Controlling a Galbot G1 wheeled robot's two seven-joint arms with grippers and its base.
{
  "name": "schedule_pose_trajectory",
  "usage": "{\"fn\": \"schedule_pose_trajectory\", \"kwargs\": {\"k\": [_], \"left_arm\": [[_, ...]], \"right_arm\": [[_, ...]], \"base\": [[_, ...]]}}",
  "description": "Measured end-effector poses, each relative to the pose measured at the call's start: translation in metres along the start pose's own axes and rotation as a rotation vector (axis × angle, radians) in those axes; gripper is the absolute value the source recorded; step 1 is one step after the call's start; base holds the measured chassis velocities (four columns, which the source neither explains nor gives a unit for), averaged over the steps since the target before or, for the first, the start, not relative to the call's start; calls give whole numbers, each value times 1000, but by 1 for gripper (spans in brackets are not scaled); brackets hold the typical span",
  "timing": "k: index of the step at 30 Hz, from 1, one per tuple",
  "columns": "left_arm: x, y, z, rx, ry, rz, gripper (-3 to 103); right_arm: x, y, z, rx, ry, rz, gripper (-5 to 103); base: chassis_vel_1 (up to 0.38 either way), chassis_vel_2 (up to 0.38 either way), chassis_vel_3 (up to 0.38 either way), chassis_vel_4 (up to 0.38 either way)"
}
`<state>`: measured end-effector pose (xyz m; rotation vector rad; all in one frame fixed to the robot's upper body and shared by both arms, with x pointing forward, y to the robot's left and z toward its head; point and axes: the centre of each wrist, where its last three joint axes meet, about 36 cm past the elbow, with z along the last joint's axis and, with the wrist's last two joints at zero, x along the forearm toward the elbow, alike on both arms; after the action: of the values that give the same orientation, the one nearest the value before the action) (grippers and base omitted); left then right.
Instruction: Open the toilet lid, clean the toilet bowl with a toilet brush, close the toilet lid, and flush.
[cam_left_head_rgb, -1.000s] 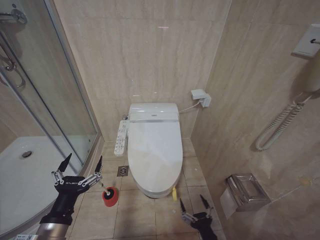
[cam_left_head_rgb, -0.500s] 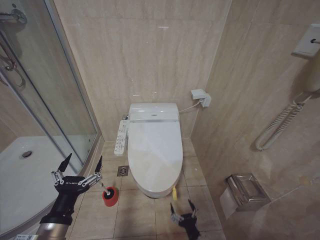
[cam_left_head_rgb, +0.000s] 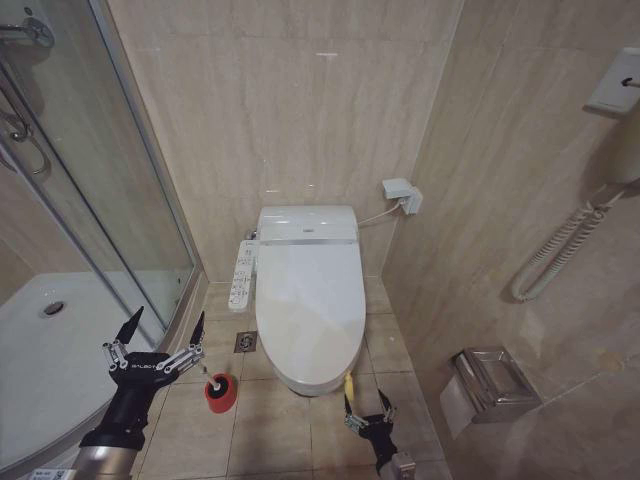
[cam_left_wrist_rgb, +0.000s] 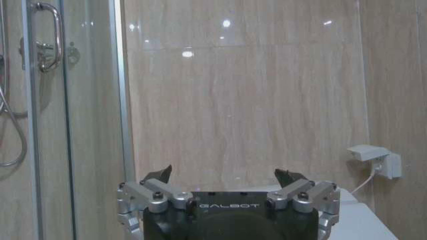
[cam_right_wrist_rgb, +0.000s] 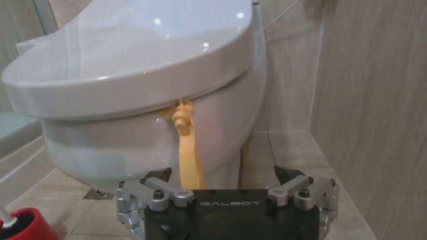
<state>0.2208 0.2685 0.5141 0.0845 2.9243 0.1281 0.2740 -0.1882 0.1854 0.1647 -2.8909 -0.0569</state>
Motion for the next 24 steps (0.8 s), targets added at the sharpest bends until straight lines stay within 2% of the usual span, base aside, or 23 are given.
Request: {"fn": "schedule_pose_trajectory", "kwargs": {"k": [6, 17, 18, 24], "left_arm": [[0, 0, 0, 0, 0, 0, 100], [0, 0, 0, 0, 0, 0, 100], [0, 0, 0, 0, 0, 0, 100], [0, 0, 0, 0, 0, 0, 100]], "right_arm": [[-10, 9, 3, -11, -8, -6, 100], [-19, 6, -4, -13, -19, 21, 100], [-19, 5, -4, -12, -18, 23, 94], [-18, 4, -2, -12, -11, 18, 94]], "base": [[0, 0, 0, 0], [0, 0, 0, 0], [0, 0, 0, 0], [0, 0, 0, 0]]}}
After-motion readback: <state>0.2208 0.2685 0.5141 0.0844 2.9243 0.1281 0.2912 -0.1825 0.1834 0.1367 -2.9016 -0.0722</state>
